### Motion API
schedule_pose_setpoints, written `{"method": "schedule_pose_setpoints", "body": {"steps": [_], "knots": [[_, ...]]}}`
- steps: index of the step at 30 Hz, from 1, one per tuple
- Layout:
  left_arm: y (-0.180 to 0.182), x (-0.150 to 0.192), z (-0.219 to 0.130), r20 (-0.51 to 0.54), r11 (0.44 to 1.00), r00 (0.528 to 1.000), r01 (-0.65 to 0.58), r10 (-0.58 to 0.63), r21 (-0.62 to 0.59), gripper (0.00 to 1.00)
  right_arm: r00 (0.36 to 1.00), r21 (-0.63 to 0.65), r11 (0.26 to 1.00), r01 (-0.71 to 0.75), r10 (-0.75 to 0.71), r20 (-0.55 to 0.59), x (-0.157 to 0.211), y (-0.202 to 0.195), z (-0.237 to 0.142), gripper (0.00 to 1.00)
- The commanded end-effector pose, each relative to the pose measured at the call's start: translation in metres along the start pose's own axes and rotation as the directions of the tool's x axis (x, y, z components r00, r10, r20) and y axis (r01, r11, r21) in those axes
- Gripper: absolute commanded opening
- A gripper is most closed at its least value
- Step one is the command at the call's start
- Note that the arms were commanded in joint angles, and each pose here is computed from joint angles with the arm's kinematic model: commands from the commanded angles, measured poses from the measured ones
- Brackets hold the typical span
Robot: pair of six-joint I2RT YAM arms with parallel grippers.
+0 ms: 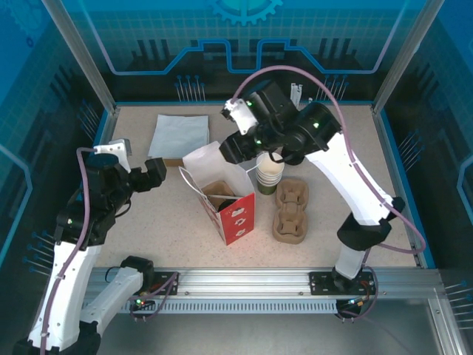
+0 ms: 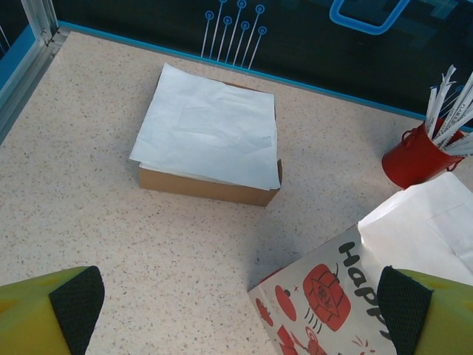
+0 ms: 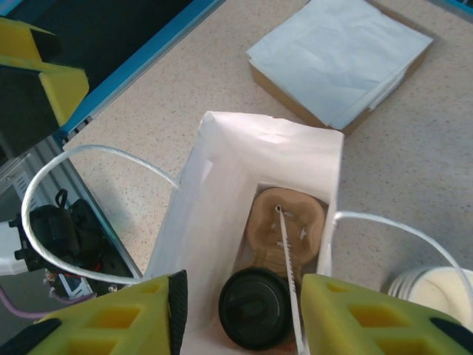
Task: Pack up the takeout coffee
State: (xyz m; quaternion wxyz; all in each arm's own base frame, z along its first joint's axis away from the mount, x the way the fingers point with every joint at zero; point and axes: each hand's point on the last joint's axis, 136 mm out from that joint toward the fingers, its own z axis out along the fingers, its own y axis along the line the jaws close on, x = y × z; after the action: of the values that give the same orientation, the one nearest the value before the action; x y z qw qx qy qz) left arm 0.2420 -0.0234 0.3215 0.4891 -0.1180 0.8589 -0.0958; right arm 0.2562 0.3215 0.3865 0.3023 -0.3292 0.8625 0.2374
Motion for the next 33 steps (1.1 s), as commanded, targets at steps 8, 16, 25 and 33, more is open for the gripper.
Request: {"method": "schedule_pose_setpoints", "body": {"steps": [8, 16, 25, 33], "knots": [[0.003, -0.027, 0.013, -0.021, 0.995, 0.995, 0.102, -0.102, 0.004, 0.99, 0.992, 0.082, 0.992, -0.094, 0.086, 0.093, 0.014, -0.037, -0.044, 0.53], [0.031, -0.042, 0.056, -0.092, 0.958, 0.956, 0.283, -0.279, 0.04, 0.99, 0.975, 0.075, 0.986, -0.146, 0.13, 0.181, 0.034, -0.055, -0.072, 0.65], [0.08, -0.045, 0.109, -0.139, 0.882, 0.878, 0.468, -0.458, 0.055, 0.99, 0.951, 0.032, 0.982, -0.188, 0.174, 0.255, 0.062, -0.065, -0.096, 0.84], [0.107, -0.028, 0.158, -0.229, 0.86, 0.841, 0.509, -0.489, 0.034, 0.99, 0.948, 0.029, 0.98, -0.198, 0.184, 0.259, 0.081, -0.07, -0.098, 1.0]]}}
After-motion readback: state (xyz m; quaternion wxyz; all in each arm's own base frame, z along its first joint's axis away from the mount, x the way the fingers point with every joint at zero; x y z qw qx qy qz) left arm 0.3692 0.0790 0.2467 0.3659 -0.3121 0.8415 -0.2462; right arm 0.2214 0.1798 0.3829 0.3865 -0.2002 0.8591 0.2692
